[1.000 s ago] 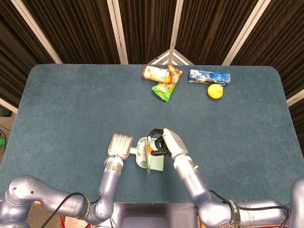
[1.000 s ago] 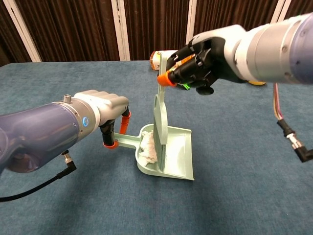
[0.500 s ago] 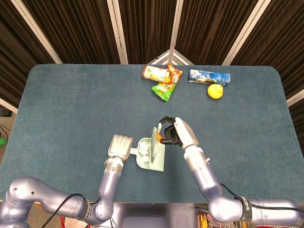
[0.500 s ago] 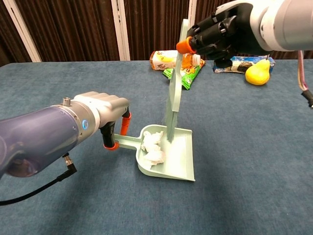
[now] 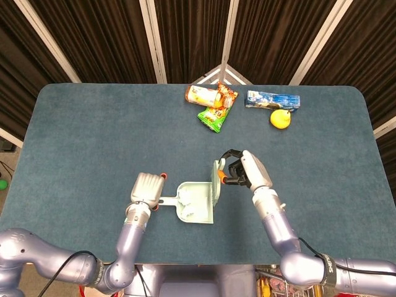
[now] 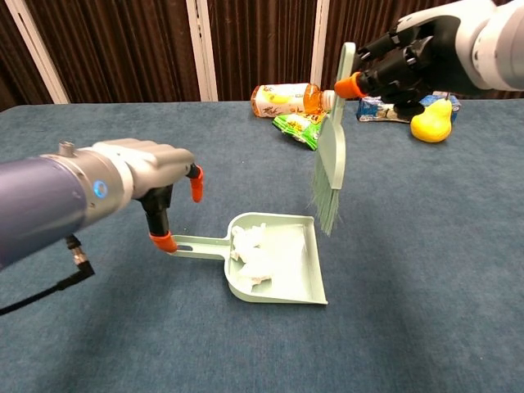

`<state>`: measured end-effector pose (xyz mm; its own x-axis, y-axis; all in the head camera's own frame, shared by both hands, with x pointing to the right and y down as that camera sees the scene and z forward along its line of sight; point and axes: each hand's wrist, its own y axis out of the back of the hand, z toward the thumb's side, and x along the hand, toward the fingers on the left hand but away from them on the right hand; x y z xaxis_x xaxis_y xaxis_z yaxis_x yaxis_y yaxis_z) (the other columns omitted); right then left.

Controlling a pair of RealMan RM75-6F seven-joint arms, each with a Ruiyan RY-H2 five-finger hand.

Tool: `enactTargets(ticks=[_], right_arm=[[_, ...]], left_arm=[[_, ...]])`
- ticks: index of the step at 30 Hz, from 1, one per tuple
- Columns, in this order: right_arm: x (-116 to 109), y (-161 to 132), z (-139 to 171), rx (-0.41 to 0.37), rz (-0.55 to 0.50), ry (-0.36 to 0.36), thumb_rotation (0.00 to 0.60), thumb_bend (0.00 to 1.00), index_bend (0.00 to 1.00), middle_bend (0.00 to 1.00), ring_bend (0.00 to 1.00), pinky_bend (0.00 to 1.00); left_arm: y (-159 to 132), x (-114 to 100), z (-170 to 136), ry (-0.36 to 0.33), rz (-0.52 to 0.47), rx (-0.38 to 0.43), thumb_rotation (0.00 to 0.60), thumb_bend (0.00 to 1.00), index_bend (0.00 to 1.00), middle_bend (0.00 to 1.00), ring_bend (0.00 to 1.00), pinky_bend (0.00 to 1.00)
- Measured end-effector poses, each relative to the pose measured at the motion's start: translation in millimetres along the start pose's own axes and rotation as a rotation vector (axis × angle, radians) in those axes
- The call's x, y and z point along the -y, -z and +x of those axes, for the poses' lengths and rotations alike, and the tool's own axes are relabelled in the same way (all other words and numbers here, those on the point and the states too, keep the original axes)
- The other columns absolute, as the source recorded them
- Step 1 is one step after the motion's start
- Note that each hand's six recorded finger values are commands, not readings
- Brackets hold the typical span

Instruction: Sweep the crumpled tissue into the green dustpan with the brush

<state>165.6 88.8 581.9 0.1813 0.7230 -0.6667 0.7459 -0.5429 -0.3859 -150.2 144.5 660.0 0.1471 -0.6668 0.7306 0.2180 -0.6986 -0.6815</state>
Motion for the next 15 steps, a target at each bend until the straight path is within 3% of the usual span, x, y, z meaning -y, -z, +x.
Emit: enactTargets(ticks=[9, 15], right_arm=[[-34.7, 32.8, -6.3, 0.02, 0.155, 0.113, 0.6, 0.65, 0.87, 0.91, 0.92, 0.87], [-70.6, 68.0, -7.7, 0.053, 0.304, 0.219, 0.6, 0.65, 0.87, 0.91, 0.92, 0.87]], left_arm=[[31.1, -18.4, -18.5, -0.09, -0.117, 0.04, 0.6, 0.0, 0.21, 0.54, 0.6, 0.7], [61.9, -31.2, -38.2, -0.189, -0.2, 0.078, 0.6, 0.0, 0.19, 0.4, 0.48, 0.58]])
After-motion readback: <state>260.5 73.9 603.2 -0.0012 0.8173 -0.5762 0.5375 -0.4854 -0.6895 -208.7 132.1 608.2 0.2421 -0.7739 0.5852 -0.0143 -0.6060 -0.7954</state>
